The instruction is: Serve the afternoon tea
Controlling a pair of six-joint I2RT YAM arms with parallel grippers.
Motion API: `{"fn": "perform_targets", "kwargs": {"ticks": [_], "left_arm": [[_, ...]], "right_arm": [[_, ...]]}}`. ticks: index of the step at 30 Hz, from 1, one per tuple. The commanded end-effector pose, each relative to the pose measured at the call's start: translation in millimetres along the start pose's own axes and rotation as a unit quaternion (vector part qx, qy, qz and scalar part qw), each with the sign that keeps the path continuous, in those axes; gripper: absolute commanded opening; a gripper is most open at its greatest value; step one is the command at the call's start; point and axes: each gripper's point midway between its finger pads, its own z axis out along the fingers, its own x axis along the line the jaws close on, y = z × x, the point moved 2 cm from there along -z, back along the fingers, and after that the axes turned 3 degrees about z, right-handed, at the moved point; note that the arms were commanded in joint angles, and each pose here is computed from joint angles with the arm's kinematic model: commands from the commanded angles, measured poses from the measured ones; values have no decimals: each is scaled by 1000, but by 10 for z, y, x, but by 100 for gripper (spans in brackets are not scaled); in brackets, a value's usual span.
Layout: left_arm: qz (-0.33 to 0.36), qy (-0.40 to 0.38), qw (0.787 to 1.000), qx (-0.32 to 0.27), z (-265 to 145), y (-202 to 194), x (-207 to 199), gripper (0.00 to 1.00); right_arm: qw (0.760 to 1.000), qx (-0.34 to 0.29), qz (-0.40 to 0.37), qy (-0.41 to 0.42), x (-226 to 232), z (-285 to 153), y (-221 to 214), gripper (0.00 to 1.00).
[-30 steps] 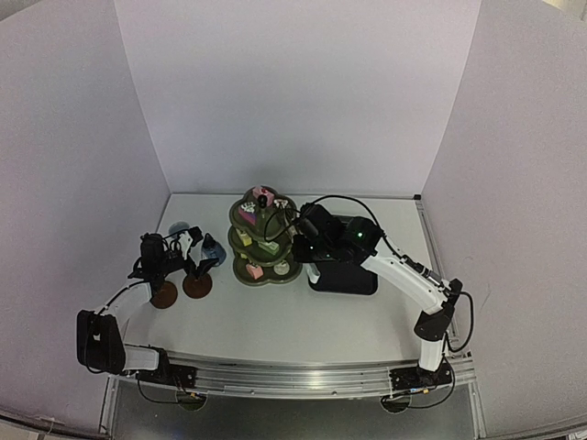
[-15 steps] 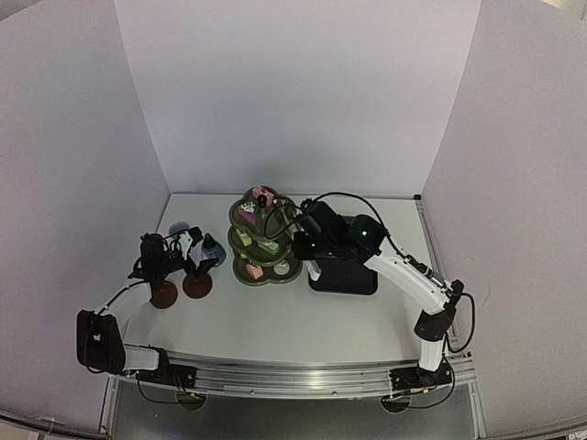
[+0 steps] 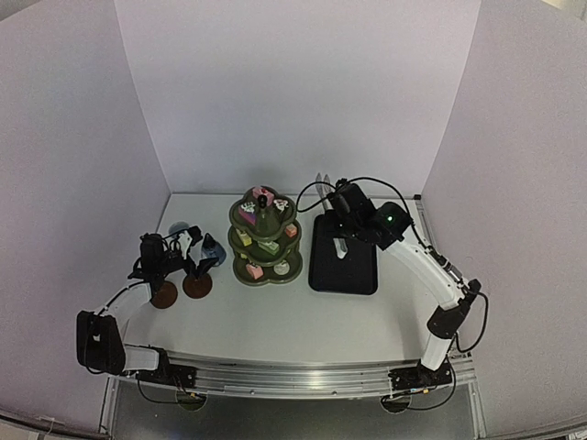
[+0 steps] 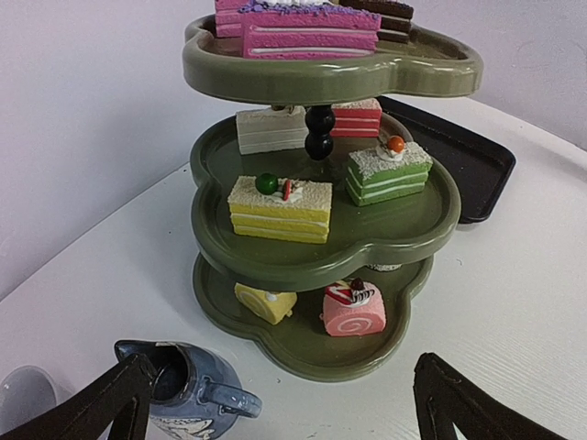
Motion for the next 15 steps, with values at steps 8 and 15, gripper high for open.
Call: {"fn": "perform_targets", "kwargs": {"ticks": [8, 15], "left_arm": [[-27, 40, 999, -19, -135, 148, 34, 99], [-35, 43, 998, -17, -153, 128, 25, 99]], "right_arm": [[995, 37, 4, -94, -1041, 1079, -513, 30], [991, 96, 7, -92, -1213, 1640, -1116, 30]]}}
